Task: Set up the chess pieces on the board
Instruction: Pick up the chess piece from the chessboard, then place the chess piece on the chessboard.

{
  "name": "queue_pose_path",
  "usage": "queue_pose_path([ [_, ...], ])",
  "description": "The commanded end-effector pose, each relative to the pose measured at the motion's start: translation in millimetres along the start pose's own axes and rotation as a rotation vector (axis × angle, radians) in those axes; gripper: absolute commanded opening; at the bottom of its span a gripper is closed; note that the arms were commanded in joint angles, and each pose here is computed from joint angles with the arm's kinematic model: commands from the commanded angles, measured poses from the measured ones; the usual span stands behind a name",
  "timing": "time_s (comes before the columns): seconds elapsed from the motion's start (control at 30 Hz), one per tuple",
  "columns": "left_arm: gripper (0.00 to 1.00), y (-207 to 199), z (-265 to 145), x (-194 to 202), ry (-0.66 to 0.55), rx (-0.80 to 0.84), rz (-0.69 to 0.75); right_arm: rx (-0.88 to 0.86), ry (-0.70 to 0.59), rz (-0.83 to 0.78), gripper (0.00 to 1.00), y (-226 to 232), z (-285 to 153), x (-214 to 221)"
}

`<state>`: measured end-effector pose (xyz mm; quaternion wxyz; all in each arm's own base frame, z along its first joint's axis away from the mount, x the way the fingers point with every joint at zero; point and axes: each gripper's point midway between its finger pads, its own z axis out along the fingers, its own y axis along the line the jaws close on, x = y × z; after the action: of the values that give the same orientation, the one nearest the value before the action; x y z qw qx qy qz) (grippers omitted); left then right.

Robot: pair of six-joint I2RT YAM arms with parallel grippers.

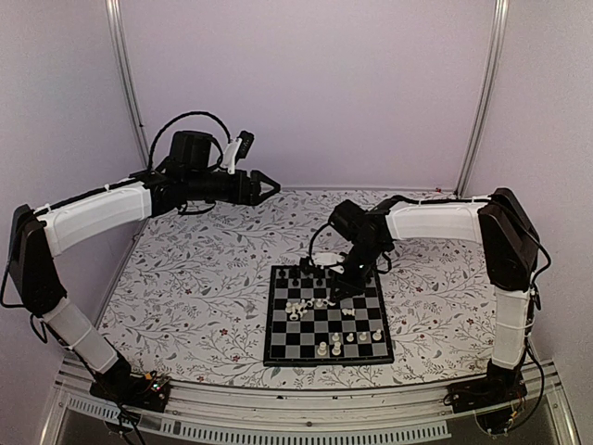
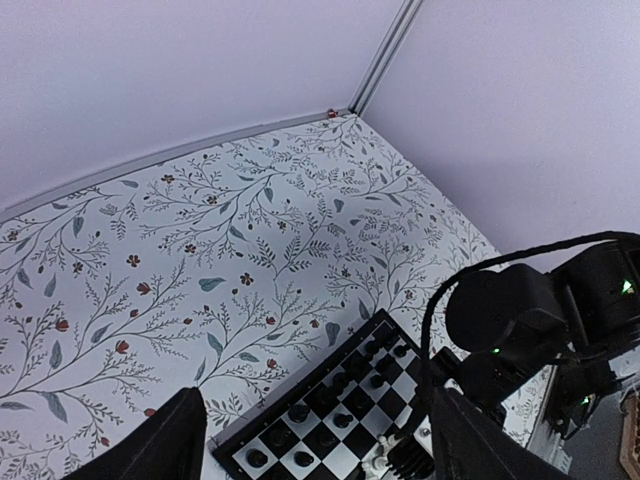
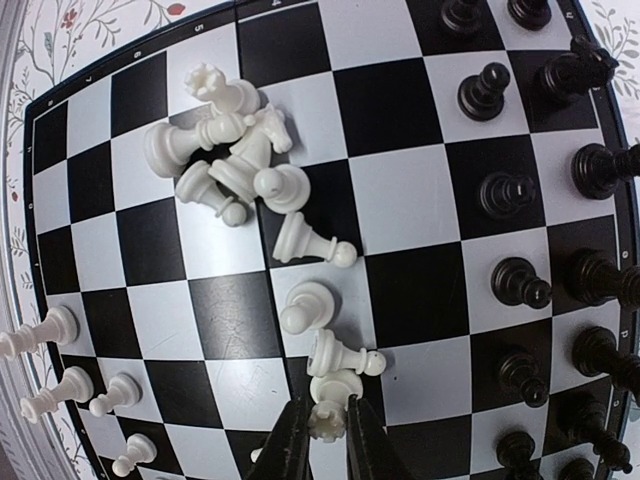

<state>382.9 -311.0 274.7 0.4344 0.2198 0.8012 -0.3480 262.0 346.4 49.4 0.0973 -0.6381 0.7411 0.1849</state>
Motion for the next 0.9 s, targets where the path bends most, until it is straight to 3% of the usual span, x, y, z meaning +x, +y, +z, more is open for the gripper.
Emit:
queue_pose_path([
  [0.0, 0.79, -6.1, 2.4, -6.2, -0.007, 0.015, 0.024, -0.019, -0.008, -0.012, 0.13, 6.0, -1.9, -3.0],
  [0.37, 0.79, -5.2, 5.4, -2.9, 0.001, 0.015, 0.02, 0.019, -0.046, -0.039, 0.08, 23.9, -43.1, -0.7],
  [0.87, 0.8, 6.6, 15.3, 7.4, 0.041, -0.023, 0.027, -0.06, -0.137, -0.168, 0.09, 98.6, -94.0, 40.3],
])
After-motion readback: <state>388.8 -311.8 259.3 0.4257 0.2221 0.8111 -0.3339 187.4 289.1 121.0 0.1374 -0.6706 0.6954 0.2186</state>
